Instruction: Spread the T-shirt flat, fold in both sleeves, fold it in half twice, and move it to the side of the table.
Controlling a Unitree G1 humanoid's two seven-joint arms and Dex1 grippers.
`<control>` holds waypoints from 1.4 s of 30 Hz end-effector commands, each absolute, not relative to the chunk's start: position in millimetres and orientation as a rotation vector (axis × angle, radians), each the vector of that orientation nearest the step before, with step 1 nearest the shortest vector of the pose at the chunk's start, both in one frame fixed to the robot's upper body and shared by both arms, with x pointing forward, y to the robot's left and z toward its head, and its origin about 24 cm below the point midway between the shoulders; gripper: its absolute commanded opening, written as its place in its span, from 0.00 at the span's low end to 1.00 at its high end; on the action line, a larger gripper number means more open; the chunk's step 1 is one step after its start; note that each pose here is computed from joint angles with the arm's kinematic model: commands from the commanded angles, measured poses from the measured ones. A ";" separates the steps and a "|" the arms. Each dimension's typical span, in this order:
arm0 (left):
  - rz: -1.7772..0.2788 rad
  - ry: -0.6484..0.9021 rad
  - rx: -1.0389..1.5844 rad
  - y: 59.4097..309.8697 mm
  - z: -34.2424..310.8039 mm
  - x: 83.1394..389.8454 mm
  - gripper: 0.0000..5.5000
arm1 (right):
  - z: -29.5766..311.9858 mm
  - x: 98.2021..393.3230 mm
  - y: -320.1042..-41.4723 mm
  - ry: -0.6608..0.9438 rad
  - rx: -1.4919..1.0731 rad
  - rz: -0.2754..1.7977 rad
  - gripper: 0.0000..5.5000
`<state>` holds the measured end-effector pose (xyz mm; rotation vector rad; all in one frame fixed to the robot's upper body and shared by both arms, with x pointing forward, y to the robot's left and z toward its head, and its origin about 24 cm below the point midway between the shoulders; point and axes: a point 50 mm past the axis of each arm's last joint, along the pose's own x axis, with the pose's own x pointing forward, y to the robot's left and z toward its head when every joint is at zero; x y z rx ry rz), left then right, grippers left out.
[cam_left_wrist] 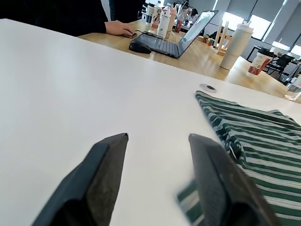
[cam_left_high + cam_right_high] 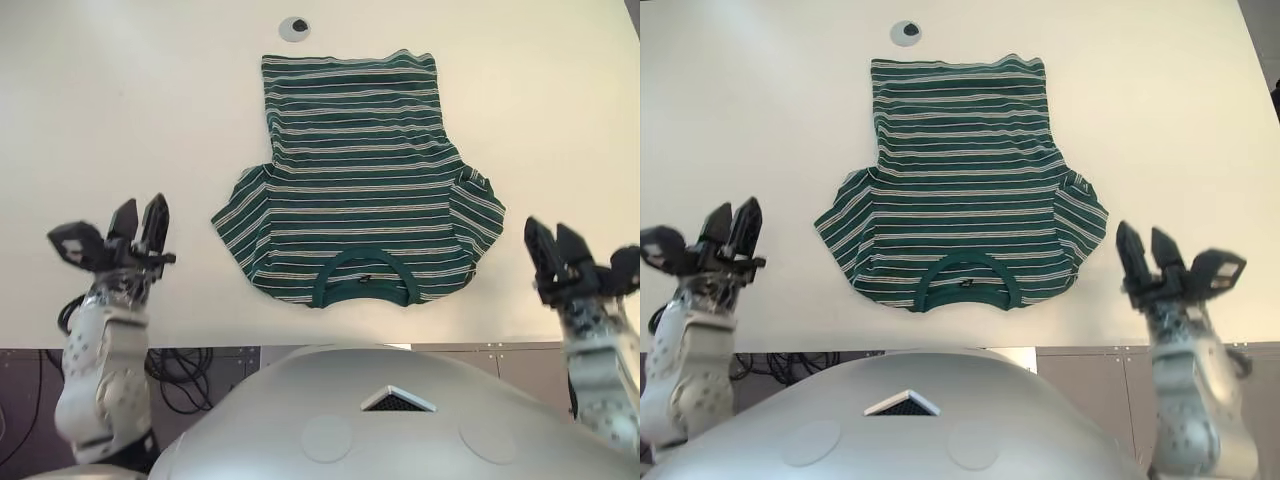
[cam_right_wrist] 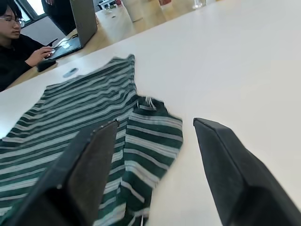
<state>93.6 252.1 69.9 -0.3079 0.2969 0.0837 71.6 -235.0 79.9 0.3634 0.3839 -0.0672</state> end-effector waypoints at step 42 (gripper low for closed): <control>-0.033 0.294 -0.281 243.8 46.3 144.1 0.44 | 30.8 133.7 -223.8 0.480 0.205 0.099 0.00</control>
